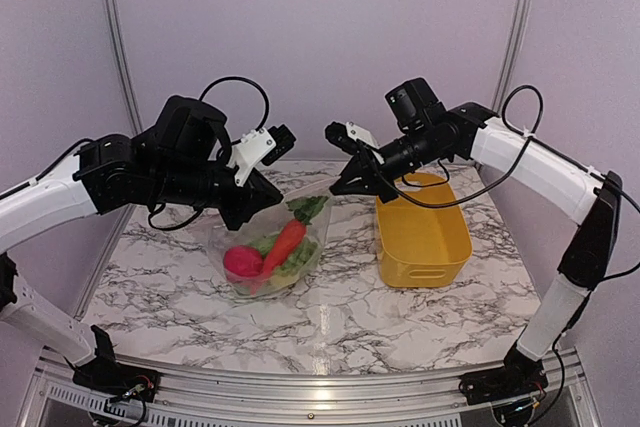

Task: Place the food in the zip-top bag and seal the zipper
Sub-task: Zip the zipper of the food storage bag, then place the zipper food storage bag at the center of the board.

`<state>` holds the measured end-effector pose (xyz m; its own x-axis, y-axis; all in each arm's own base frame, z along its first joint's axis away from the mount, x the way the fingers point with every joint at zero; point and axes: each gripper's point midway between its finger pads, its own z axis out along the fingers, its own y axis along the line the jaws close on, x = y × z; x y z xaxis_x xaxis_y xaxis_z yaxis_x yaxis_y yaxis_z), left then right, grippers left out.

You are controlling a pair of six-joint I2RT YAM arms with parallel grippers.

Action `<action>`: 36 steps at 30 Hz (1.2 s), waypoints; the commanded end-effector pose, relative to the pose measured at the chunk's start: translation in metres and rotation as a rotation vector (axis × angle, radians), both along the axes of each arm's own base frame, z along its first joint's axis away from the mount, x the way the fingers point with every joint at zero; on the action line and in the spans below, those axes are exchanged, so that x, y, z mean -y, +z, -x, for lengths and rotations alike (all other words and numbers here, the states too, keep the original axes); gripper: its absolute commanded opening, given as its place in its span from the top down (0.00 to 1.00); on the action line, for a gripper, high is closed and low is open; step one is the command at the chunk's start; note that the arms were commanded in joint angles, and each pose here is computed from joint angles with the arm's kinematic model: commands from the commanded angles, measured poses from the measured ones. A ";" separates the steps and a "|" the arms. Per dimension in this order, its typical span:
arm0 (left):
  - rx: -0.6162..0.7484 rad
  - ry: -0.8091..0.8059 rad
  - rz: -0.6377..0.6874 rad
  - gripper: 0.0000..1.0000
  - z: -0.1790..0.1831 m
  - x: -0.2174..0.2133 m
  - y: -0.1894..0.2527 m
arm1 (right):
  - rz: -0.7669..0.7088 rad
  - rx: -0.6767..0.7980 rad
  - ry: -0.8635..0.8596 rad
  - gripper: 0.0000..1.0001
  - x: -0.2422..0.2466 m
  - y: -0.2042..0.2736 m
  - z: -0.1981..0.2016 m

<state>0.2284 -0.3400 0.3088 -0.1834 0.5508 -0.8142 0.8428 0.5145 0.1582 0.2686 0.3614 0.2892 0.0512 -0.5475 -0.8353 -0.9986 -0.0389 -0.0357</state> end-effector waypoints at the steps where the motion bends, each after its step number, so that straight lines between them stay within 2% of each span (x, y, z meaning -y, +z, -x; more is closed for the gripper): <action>1: -0.039 0.080 -0.088 0.99 0.013 -0.046 -0.015 | 0.019 0.038 -0.113 1.00 0.035 0.006 -0.030; 12: -0.044 0.160 -0.091 0.99 0.028 -0.089 -0.028 | 0.052 0.043 -0.155 1.00 0.053 -0.008 -0.045; 31: -0.022 0.211 -0.083 0.99 0.018 -0.094 -0.032 | 0.040 0.037 -0.153 1.00 0.050 -0.005 -0.048; 36: -0.002 0.223 -0.079 1.00 0.003 -0.093 -0.030 | 0.032 0.038 -0.151 1.00 0.046 -0.003 -0.053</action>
